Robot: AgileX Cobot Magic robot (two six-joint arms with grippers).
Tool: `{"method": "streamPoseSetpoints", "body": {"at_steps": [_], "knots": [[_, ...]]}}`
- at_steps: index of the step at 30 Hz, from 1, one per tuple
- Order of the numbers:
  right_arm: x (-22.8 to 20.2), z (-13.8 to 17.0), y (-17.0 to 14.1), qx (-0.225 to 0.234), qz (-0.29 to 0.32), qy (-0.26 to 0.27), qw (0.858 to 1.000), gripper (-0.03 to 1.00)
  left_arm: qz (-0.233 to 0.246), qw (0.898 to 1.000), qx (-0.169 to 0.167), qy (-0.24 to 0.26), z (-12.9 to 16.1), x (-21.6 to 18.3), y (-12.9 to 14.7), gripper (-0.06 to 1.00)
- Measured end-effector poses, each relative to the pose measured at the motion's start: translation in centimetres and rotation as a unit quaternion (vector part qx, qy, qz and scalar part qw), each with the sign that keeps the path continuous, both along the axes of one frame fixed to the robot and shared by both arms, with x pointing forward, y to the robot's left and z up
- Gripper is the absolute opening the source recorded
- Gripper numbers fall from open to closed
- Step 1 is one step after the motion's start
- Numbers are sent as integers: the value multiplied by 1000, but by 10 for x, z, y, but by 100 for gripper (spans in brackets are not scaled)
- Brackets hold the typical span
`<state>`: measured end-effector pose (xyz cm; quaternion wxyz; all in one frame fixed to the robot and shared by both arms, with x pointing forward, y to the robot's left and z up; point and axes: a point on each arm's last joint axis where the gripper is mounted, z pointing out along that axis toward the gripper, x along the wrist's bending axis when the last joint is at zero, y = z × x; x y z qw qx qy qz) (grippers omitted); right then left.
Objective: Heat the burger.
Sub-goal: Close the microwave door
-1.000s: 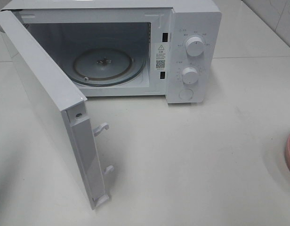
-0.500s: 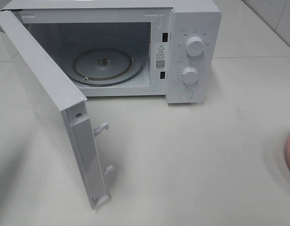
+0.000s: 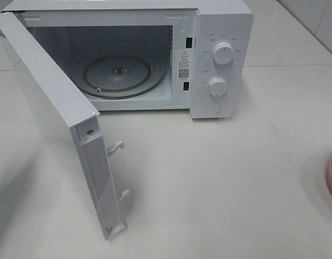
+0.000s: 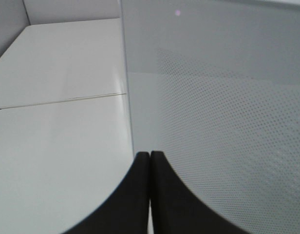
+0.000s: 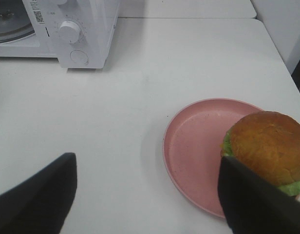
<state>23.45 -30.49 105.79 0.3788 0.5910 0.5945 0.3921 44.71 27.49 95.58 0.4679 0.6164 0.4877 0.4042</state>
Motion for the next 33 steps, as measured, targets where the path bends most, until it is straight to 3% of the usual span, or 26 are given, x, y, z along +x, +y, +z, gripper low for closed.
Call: {"method": "streamPoseSetpoints", "body": {"at_steps": [11,19,33], "knots": [[0,0,0,0,0,0,1000,76,-82,997,15,8,-8,31,-16,0],[0,0,0,0,0,0,1000,76,-98,995,17,20,-16,46,-25,0],[0,0,0,0,0,0,1000,76,-136,990,3,24,-28,65,-64,0]]}}
